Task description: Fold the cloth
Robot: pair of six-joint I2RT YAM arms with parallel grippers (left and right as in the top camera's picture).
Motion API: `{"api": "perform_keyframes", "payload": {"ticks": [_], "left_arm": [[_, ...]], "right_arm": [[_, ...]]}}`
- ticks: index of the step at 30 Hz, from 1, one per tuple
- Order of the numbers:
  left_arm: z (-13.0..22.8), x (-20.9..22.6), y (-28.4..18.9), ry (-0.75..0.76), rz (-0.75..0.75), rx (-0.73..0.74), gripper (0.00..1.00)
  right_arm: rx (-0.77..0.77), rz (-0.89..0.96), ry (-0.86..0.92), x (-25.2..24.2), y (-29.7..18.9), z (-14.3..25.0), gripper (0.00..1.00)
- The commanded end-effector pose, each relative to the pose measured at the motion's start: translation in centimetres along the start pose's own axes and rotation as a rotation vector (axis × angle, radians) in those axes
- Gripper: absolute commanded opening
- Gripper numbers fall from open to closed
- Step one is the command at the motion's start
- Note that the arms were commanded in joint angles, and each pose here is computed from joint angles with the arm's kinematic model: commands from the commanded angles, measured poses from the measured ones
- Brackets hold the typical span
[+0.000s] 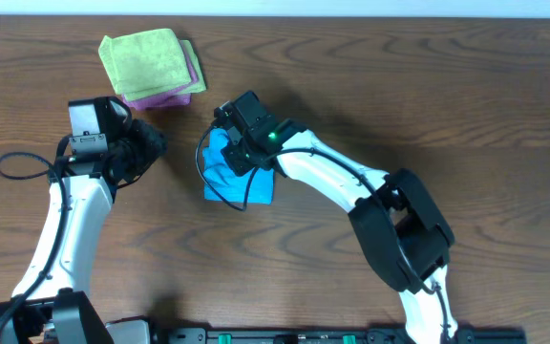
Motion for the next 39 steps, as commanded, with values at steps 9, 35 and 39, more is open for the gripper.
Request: {"api": "perform_keyframes", "payload": {"ticks": [9, 35, 39], "left_arm": [[0.2, 0.4, 0.2, 0.010, -0.004, 0.012, 0.28], [0.0, 0.2, 0.2, 0.015, 0.007, 0.004, 0.28], [0.0, 0.2, 0.2, 0.015, 0.007, 0.004, 0.28]], "right_arm": [[-0.167, -0.095, -0.114, 3.3, -5.0, -5.0, 0.01], [-0.114, -0.153, -0.159, 6.3, -2.7, -3.6, 0.99], [-0.108, -0.134, -0.147, 5.5, -3.0, -3.6, 0.99]]}}
Point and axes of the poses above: each gripper's point midway between its finger pads, its own y axis out along the fingers, its own x axis along the line the jaws close on, z = x × y, the point moved 2 cm from there along -y, back along the fingers, and after that the axes turned 13 degrees about -y, right-handed, at the moved point
